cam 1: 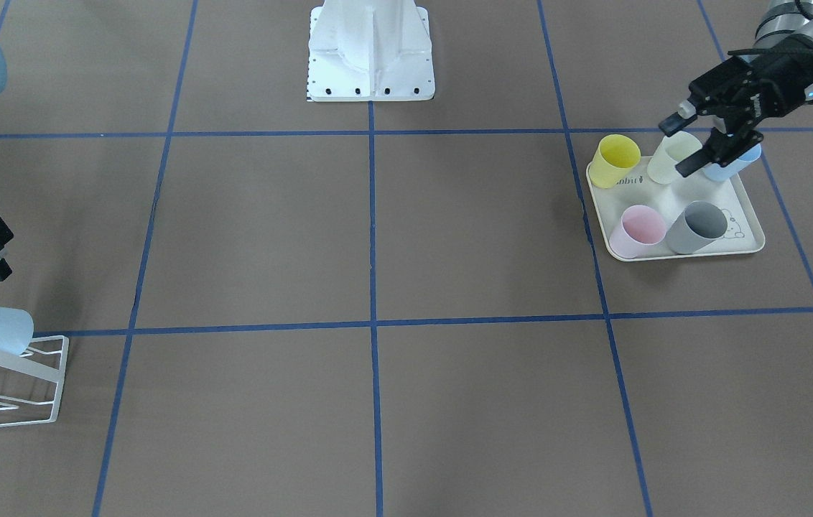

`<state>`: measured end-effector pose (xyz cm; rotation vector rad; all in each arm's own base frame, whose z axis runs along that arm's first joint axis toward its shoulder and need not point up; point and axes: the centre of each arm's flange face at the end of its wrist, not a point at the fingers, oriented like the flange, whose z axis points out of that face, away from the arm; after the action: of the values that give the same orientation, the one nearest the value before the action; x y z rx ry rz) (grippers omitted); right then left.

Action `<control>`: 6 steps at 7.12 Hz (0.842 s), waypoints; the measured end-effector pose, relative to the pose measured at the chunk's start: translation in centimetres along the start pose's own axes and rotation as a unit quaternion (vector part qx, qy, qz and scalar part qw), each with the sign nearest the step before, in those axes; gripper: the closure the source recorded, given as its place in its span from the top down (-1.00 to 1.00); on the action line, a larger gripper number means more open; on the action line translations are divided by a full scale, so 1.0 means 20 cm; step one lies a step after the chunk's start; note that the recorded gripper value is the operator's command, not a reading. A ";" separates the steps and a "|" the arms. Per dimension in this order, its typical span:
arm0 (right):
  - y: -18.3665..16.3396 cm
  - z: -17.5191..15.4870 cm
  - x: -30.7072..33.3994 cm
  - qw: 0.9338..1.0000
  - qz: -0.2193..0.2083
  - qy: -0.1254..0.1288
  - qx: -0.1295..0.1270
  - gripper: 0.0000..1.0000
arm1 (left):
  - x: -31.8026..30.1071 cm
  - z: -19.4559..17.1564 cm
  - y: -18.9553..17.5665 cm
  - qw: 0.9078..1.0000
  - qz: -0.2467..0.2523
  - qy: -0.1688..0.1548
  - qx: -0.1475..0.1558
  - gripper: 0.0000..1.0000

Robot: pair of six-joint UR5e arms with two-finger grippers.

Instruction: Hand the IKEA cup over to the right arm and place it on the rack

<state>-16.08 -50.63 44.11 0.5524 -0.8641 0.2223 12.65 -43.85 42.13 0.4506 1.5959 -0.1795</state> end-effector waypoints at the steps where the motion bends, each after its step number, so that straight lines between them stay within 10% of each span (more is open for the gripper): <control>1: 0.00 0.00 0.00 1.000 0.001 0.000 -0.001 0.98 | -0.18 -0.16 0.03 0.997 0.045 -0.054 0.008 0.99; 6: 0.02 0.02 0.00 1.000 0.000 0.001 -0.004 0.98 | -0.77 -0.53 0.21 0.930 0.171 -0.325 -0.021 0.99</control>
<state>-16.52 -50.39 44.39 0.5443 -0.8630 0.2182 4.81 -38.74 58.77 0.5585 0.8517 -0.0188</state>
